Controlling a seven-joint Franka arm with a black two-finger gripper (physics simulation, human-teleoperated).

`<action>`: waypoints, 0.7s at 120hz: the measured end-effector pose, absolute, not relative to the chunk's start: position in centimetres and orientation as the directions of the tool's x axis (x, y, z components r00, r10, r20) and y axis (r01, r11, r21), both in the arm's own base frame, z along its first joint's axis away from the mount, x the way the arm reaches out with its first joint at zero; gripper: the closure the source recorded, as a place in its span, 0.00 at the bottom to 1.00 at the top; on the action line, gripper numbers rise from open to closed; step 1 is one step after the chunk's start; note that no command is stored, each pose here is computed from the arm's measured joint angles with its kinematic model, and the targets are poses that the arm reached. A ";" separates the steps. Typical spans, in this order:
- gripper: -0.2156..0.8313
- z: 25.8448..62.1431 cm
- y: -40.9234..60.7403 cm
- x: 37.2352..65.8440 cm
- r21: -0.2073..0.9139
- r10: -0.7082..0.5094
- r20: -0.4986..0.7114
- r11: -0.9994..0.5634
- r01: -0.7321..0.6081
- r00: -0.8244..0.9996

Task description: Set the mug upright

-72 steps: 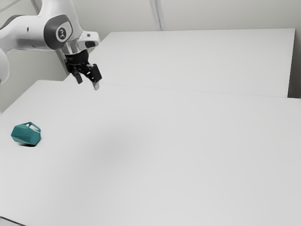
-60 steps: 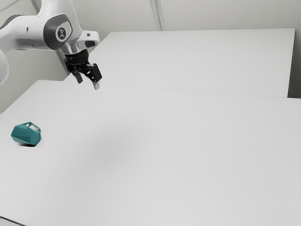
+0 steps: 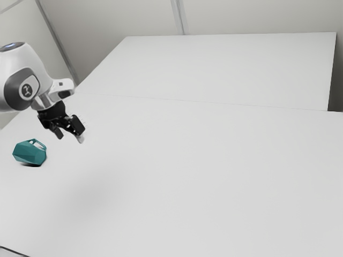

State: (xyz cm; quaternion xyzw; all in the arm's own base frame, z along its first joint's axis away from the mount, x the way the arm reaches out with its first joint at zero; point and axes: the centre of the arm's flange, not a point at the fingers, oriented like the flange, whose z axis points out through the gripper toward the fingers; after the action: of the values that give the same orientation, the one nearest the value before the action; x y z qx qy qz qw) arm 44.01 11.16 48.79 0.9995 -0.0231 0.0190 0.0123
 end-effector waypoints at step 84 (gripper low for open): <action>0.21 42.0 37.5 30.2 0.336 0.441 0.286 -0.878 0.342 0.851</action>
State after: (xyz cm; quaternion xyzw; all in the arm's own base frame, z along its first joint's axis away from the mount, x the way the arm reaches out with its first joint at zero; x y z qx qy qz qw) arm 30.23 37.52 42.02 0.9521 0.2055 0.1797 0.1379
